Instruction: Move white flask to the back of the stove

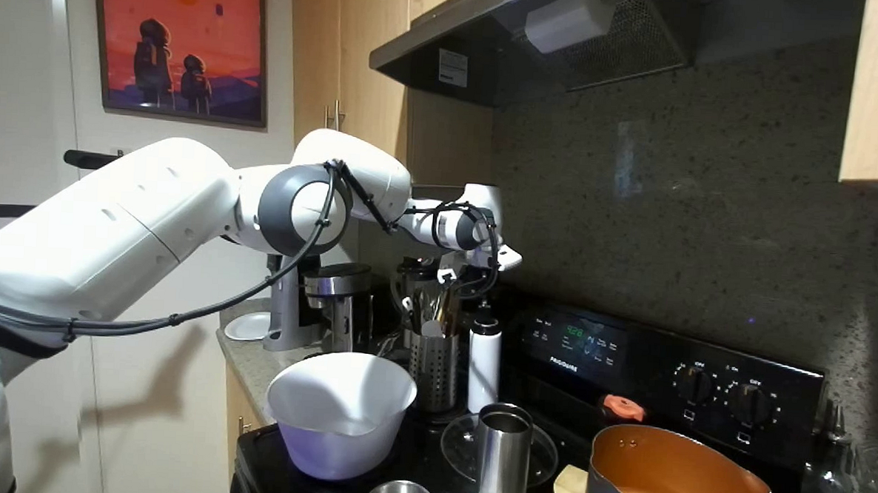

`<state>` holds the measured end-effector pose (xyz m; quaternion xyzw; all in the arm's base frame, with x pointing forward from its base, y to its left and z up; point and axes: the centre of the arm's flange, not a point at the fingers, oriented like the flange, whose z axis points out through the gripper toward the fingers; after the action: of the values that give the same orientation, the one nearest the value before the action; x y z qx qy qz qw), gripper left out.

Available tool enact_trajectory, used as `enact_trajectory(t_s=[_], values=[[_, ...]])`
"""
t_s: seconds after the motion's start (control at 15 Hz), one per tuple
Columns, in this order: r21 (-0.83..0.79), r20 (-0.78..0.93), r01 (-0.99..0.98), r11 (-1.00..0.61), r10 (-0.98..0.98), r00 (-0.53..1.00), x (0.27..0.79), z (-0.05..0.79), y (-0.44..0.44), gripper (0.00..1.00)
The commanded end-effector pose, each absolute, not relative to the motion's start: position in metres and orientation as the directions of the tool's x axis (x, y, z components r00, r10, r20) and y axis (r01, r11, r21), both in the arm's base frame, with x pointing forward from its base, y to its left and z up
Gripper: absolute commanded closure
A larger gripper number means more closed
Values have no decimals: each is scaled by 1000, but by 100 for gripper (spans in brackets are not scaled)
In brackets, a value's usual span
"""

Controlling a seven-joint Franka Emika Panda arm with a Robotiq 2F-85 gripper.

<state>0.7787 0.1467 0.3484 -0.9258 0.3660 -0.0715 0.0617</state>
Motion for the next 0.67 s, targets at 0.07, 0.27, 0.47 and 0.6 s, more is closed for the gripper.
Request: enact_trajectory(t_s=[0.07, 0.27, 0.47, 0.6], values=[[-166, 91, -679, -715, -697, 712, 777, 354, 143, 20], [-157, 103, -680, -717, -696, 710, 775, 360, 139, 1], [-161, 109, -677, -718, -695, 711, 773, 369, 140, 0], [-164, 112, -673, -721, -692, 714, 772, 374, 144, 0]])
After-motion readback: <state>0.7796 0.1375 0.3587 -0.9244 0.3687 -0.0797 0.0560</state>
